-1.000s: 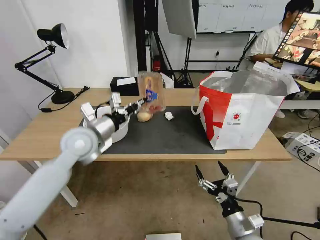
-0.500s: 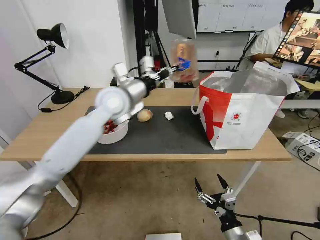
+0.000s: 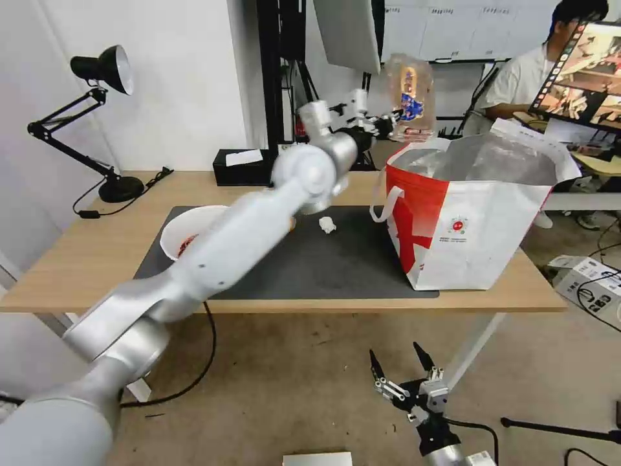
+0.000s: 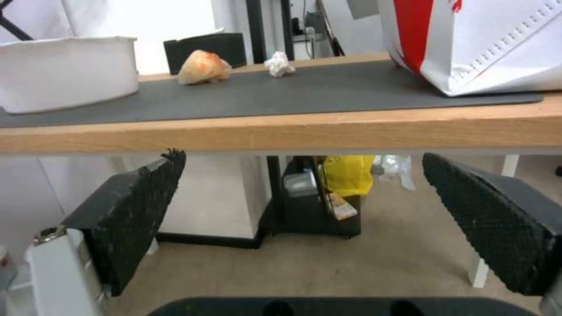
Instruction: Pick up the trash from the table and place it into the takeout bag.
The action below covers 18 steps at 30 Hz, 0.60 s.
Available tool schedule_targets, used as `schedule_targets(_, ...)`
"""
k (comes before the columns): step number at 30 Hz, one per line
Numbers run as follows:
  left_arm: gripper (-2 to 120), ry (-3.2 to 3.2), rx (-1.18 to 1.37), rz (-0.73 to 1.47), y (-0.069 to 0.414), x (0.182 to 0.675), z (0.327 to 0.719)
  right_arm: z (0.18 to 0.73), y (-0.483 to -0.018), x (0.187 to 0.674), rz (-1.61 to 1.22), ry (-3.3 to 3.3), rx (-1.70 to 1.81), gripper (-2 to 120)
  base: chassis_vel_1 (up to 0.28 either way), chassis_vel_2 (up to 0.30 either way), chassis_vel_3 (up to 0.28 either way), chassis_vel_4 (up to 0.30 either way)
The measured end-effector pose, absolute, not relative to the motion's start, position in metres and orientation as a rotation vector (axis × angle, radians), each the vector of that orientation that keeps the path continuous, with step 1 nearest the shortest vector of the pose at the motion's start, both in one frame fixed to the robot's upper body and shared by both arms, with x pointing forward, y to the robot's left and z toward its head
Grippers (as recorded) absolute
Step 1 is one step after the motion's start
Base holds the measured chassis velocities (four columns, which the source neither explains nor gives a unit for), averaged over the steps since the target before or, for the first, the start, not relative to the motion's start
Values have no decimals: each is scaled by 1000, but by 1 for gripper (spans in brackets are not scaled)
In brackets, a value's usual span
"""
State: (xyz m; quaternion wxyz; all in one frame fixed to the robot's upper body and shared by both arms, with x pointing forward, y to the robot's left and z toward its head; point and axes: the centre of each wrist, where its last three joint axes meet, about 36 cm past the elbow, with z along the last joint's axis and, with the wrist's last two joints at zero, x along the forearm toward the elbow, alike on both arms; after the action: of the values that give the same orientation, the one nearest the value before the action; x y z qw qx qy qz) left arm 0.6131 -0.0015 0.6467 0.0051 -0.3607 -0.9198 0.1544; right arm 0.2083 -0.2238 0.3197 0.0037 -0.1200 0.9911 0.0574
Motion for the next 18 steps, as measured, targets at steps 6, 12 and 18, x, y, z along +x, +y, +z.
schedule_targets(6,1,-2894,-1206,287,-17,607,626,320,-226,212,178,3102,-365,100,0,0,0,0)
schedule_targets(12,1,-2869,-1224,261,-27,606,618,320,-230,213,174,3102,-354,100,0,0,0,0)
schedule_targets(18,7,-2833,-1273,273,-31,602,616,320,-234,216,179,3102,-348,100,0,0,0,0)
